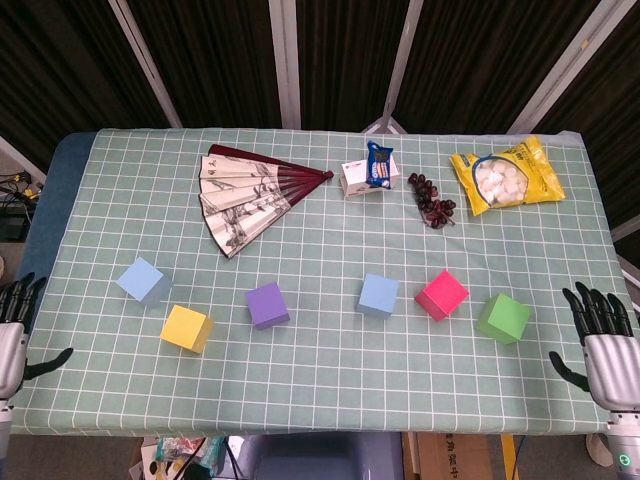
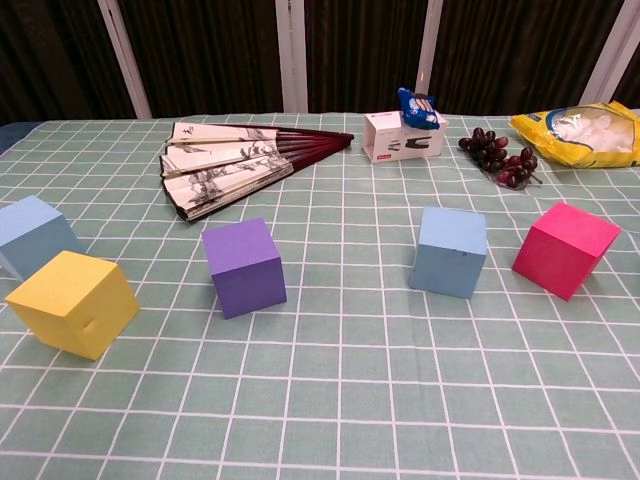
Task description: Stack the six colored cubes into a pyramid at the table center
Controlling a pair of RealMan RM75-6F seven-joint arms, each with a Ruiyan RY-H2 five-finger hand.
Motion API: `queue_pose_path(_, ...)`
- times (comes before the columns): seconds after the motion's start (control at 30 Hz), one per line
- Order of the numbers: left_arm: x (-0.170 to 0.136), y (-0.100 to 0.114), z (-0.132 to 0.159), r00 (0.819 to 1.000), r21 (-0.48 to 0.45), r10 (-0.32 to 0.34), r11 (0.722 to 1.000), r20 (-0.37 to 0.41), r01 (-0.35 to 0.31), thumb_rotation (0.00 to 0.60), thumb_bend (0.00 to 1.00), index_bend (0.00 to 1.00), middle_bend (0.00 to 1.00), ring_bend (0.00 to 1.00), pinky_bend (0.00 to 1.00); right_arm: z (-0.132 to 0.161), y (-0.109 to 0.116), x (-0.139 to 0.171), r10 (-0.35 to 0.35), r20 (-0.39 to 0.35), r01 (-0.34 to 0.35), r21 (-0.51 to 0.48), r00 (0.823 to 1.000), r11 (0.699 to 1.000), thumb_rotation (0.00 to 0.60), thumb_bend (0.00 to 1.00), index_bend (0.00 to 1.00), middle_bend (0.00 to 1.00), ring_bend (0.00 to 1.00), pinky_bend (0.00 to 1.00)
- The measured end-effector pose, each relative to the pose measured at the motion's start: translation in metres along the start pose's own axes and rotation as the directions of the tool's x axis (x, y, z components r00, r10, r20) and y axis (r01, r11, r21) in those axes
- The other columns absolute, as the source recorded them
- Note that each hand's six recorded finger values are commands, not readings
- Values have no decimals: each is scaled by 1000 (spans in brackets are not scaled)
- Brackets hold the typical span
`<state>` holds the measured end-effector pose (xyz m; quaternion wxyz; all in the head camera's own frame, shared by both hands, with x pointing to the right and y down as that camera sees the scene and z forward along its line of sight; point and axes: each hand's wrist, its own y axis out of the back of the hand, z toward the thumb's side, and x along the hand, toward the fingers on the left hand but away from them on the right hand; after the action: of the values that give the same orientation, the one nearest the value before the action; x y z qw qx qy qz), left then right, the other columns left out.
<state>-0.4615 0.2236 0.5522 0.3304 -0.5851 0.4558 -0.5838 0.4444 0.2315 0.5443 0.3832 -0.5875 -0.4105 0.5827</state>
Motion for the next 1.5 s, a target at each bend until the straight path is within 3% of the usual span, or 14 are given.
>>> queue_pose_path(0.27, 2, 4, 17, 999, 20, -31, 999, 24, 30, 600, 39, 0, 2, 34, 0, -1, 2, 1, -3, 9, 4, -23, 1000, 1000, 600, 280, 0, 0, 0, 36)
queue_pose_path(0.57, 25, -3, 65, 987, -6, -130, 991, 89, 131, 600, 97, 0, 50, 34, 0, -1, -2, -2, 13, 30, -12, -37, 999, 999, 600, 280, 0, 0, 0, 36)
queue_pose_path(0.83, 57, -20, 121, 961, 43, -213, 977, 174, 209, 600, 118, 0, 66, 34, 0, -4, -2, -2, 14, 47, -12, -43, 999, 999, 600, 280, 0, 0, 0, 36)
queue_pose_path(1.0, 67, -37, 168, 935, 13, -269, 962, 231, 273, 600, 119, 0, 63, 34, 0, -5, -1, 0, 17, 52, -15, -46, 998, 999, 600, 279, 0, 0, 0, 36)
queue_pose_path(1.33, 77, -67, 240, 898, -5, -310, 945, 313, 328, 600, 109, 0, 59, 34, 0, -10, 0, 2, 18, 72, -14, -54, 997, 998, 600, 280, 0, 0, 0, 36)
queue_pose_path(1.5, 82, -81, 258, 891, 5, -323, 941, 320, 339, 600, 109, 0, 58, 34, 0, -12, 1, 2, 23, 79, -18, -60, 997, 998, 600, 280, 0, 0, 0, 36)
